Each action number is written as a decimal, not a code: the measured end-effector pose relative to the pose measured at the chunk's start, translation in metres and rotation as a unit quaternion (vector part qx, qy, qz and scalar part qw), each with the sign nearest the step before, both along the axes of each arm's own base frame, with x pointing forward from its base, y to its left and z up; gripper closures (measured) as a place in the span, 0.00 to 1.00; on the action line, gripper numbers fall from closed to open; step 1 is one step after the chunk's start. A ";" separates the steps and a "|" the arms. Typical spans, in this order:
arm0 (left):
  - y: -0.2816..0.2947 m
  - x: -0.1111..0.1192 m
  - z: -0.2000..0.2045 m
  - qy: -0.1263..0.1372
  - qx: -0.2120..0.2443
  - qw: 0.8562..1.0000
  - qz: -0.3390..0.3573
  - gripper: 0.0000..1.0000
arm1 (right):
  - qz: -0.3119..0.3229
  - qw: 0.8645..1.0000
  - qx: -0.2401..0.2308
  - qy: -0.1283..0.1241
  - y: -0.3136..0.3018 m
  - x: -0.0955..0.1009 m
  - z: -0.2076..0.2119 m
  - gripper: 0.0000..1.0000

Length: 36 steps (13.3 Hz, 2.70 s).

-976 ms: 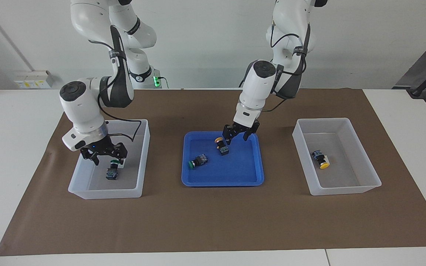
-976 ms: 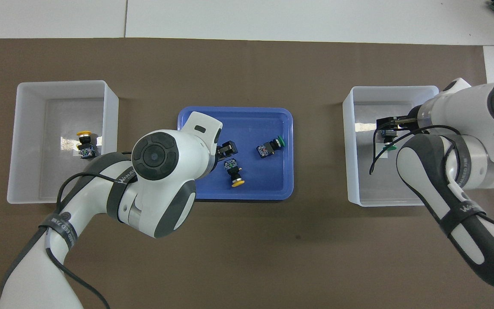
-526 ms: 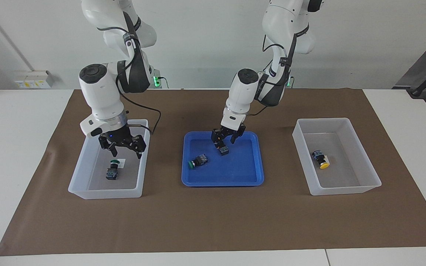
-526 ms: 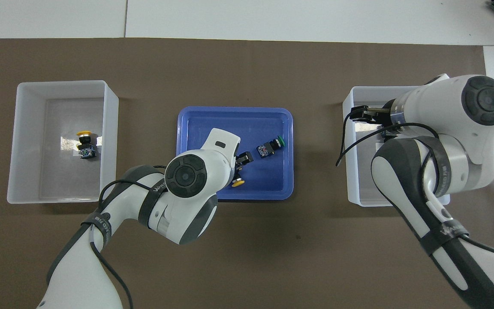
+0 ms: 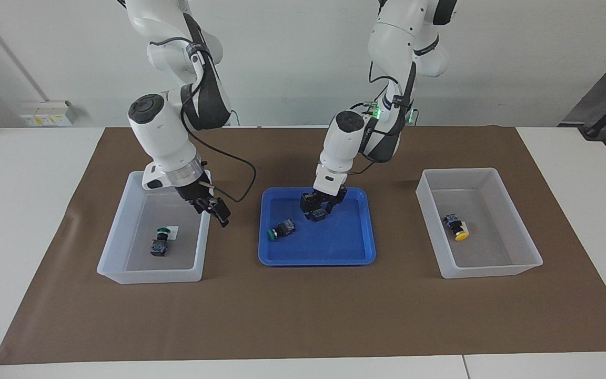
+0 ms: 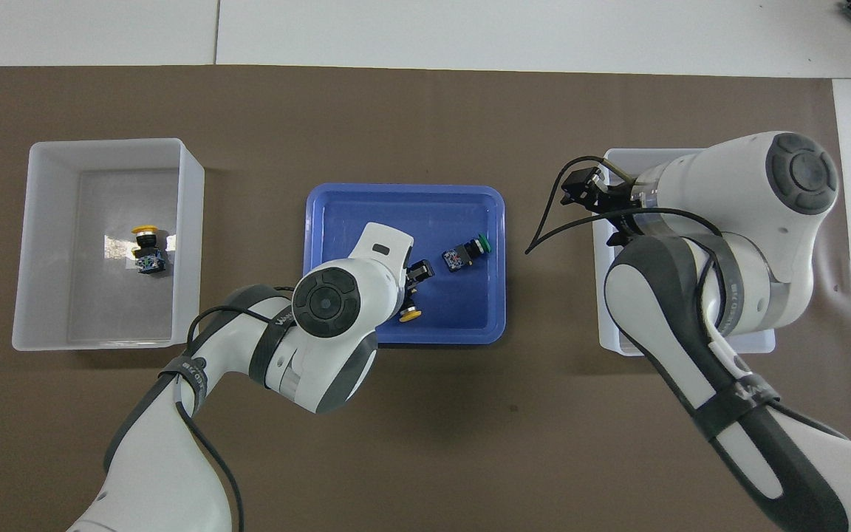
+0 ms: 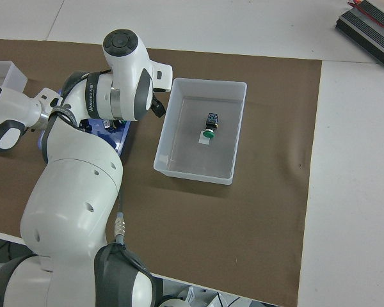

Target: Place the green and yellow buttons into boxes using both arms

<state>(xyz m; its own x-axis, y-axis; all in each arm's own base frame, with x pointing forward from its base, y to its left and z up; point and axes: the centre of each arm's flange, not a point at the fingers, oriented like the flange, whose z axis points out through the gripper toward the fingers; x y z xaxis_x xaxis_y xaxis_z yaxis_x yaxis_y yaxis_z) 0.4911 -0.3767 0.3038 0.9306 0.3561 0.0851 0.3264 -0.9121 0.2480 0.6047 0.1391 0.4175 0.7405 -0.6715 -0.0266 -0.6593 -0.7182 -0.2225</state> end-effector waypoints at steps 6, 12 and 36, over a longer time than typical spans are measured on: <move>0.000 -0.002 -0.003 0.003 0.001 1.000 0.000 0.52 | -0.149 0.985 0.070 0.056 0.078 0.003 -0.017 0.00; 0.003 0.002 0.003 0.012 0.007 1.000 0.003 0.58 | -0.218 0.959 0.140 0.118 0.104 0.004 -0.069 0.00; 0.439 0.115 0.091 -0.004 0.094 0.977 -0.191 0.58 | -0.156 0.972 0.126 0.119 0.145 -0.012 -0.027 0.58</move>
<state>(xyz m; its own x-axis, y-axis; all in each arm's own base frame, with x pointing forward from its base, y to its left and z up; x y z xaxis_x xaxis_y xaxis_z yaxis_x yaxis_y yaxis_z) 0.6057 0.0625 0.3944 0.9916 -0.0394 0.1234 -0.0479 -0.9967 0.0661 0.5924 0.2840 0.3904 0.4544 -0.8124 -0.3654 -0.8908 -0.4168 -0.1809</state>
